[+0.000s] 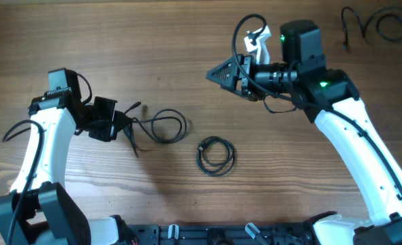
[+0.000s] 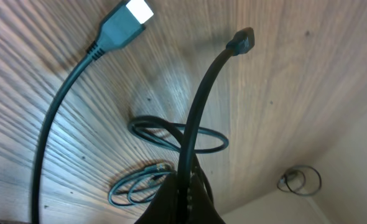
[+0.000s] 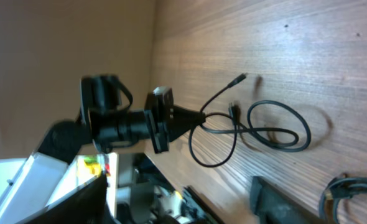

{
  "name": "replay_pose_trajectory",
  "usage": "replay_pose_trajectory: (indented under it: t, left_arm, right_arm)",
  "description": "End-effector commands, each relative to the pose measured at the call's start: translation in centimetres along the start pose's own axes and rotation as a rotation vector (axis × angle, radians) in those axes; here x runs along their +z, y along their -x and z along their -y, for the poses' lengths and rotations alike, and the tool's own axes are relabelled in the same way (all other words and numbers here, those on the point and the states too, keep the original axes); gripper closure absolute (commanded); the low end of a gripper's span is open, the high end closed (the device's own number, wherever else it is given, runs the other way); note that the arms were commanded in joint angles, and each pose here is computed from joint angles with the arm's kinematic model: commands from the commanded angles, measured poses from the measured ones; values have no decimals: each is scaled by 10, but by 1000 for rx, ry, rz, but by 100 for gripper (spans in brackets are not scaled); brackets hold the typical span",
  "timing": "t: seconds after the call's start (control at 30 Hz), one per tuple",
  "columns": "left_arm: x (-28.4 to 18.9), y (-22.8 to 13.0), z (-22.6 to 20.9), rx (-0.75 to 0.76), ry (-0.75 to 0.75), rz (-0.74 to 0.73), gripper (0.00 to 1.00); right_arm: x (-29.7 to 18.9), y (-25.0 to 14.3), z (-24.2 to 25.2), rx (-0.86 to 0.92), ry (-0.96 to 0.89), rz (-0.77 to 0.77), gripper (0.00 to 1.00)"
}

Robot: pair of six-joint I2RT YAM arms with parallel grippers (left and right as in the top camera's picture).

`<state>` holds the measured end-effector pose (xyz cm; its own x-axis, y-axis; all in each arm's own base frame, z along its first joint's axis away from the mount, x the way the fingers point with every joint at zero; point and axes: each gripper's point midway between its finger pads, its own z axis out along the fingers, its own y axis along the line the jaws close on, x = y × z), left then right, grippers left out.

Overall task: Untangle cables
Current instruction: 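Pull the cable apart, left gripper left and right gripper right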

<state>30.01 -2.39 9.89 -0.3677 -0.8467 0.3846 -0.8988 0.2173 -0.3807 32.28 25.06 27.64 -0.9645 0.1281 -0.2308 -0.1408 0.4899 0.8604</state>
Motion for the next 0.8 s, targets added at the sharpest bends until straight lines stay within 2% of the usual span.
replay_pose_trajectory:
  t: [0.0,0.03,0.13,0.23,0.33,0.5,0.63,0.77]
  left_arm:
    - [-6,-21,16,32,-101,-118,96]
    - [-9,-32,28,49,-163,-189,96]
    - [-23,-56,58,124,-325,-340,96]
    - [-38,-80,70,213,-429,-476,96]
    - [-38,-83,71,223,-432,-484,96]
    - [-36,-91,72,169,-409,-524,96]
    - [-30,-102,70,160,-374,-545,96]
    - [-25,-103,69,165,-353,-528,96]
  right_arm:
    - [6,-8,-5,-57,-6,-29,5]
    - [10,-11,-3,-79,-26,-29,0]
    - [15,-12,4,-100,-90,-10,0]
    - [14,-9,19,-86,-172,23,0]
    - [19,-20,14,-93,-156,-21,0]
    - [51,-59,-8,-309,-118,-130,2]
    - [80,-82,-11,-360,-139,-179,18]
    - [103,-91,7,-324,-246,-174,25]
